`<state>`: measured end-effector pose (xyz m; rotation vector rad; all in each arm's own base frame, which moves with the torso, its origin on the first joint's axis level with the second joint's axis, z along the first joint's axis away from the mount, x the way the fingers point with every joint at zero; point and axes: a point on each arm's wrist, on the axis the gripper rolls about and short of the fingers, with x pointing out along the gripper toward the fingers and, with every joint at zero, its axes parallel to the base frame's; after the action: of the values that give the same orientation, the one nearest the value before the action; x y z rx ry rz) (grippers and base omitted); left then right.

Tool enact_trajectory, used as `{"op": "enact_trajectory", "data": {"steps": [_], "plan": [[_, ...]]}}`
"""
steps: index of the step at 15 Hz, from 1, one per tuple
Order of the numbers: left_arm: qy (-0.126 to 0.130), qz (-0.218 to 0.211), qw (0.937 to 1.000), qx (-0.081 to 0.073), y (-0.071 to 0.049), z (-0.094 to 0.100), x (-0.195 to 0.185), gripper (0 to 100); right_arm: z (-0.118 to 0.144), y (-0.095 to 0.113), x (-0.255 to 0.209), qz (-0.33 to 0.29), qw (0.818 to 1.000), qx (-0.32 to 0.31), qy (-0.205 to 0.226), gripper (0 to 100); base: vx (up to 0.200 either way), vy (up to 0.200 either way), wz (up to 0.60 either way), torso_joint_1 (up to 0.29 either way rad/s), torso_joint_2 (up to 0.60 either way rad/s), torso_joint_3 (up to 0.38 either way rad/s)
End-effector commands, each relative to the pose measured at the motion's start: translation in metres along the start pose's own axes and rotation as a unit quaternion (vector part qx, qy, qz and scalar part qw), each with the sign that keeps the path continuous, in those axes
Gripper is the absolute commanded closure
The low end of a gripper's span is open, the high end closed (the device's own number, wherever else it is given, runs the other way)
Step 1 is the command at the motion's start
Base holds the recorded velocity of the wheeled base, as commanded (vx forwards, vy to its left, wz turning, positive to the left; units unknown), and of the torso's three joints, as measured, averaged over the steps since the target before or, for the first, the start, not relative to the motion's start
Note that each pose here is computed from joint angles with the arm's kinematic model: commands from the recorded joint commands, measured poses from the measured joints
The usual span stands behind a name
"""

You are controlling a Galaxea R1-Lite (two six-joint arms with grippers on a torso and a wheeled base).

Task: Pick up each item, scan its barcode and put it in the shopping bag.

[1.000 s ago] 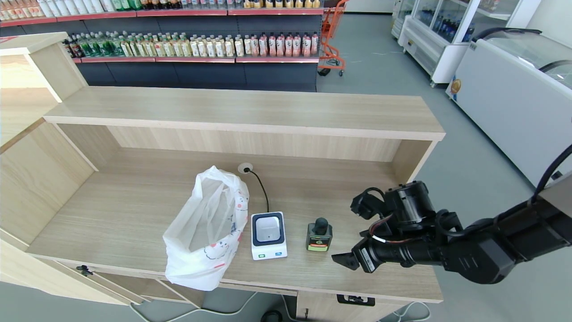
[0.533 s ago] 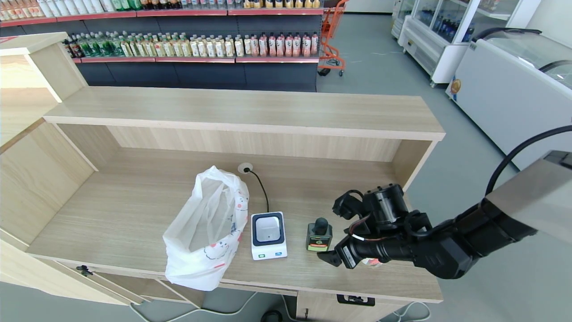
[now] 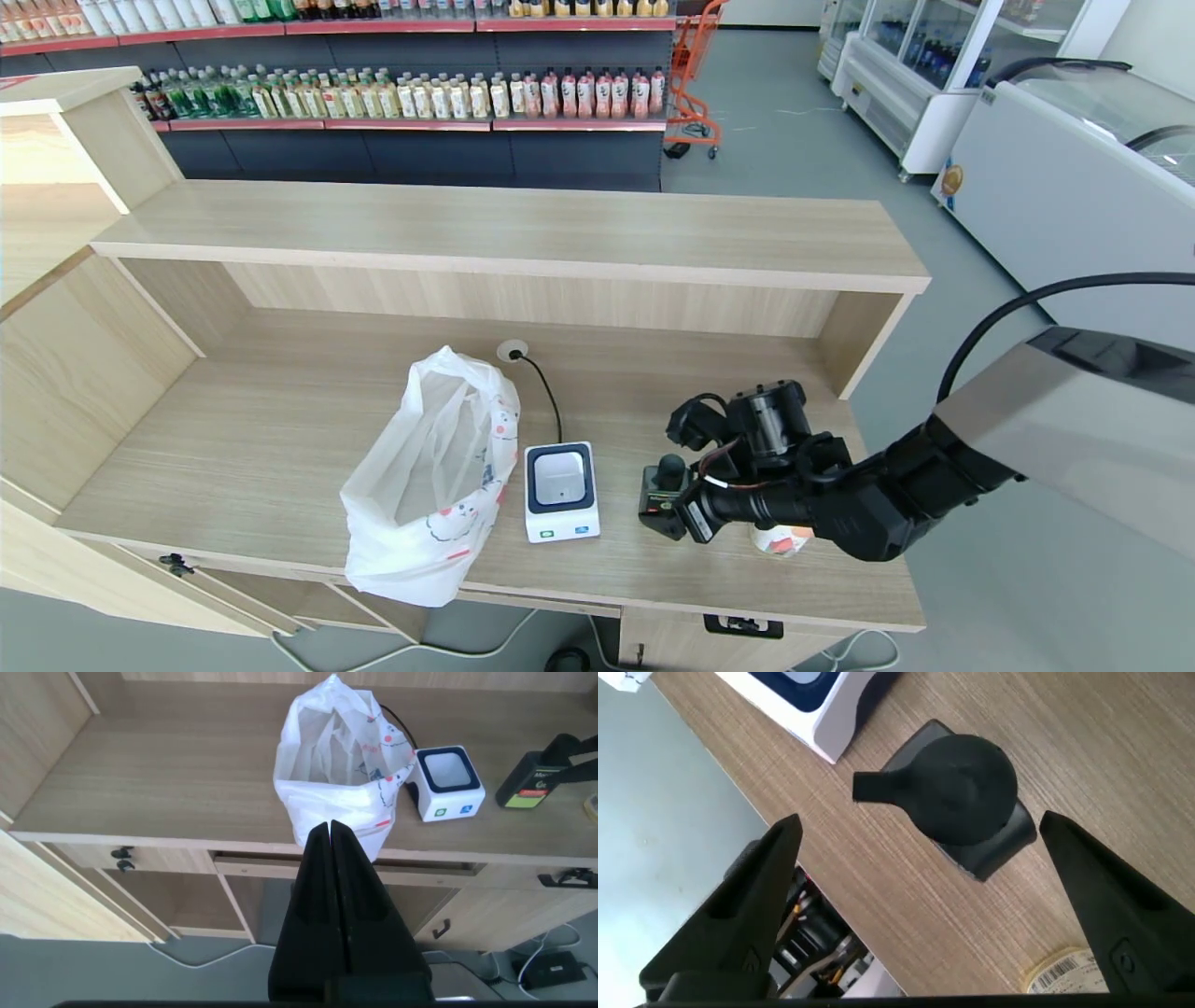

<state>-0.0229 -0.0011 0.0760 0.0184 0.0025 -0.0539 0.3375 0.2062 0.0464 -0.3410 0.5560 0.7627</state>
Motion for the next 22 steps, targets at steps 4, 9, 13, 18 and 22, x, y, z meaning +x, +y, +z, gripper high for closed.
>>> {"op": "enact_trajectory", "data": {"steps": [4,9,13,18,22], "plan": [[0.0,0.0,1.0,0.0,0.0,0.0,0.0,100,-0.007,-0.002,0.028,0.006,1.0,-0.022,-0.01,0,0.0,0.0,0.0,0.0,0.0,0.0],[0.0,0.0,1.0,0.0,0.0,0.0,0.0,100,-0.014,-0.002,0.045,0.008,0.999,-0.043,-0.007,0,0.0,0.0,0.0,0.0,0.0,0.0],[0.0,0.0,1.0,0.0,0.0,0.0,0.0,100,-0.011,0.0,0.055,0.011,0.999,-0.048,-0.013,100,0.0,0.0,0.0,0.0,0.0,0.0],[0.0,0.0,1.0,0.0,0.0,0.0,0.0,100,-0.01,0.001,0.053,0.01,0.999,-0.049,-0.015,100,0.0,0.0,0.0,0.0,0.0,0.0],[0.0,0.0,1.0,0.0,0.0,0.0,0.0,100,0.014,-0.001,0.03,0.004,0.998,-0.038,-0.048,100,0.0,0.0,0.0,0.0,0.0,0.0]]}}
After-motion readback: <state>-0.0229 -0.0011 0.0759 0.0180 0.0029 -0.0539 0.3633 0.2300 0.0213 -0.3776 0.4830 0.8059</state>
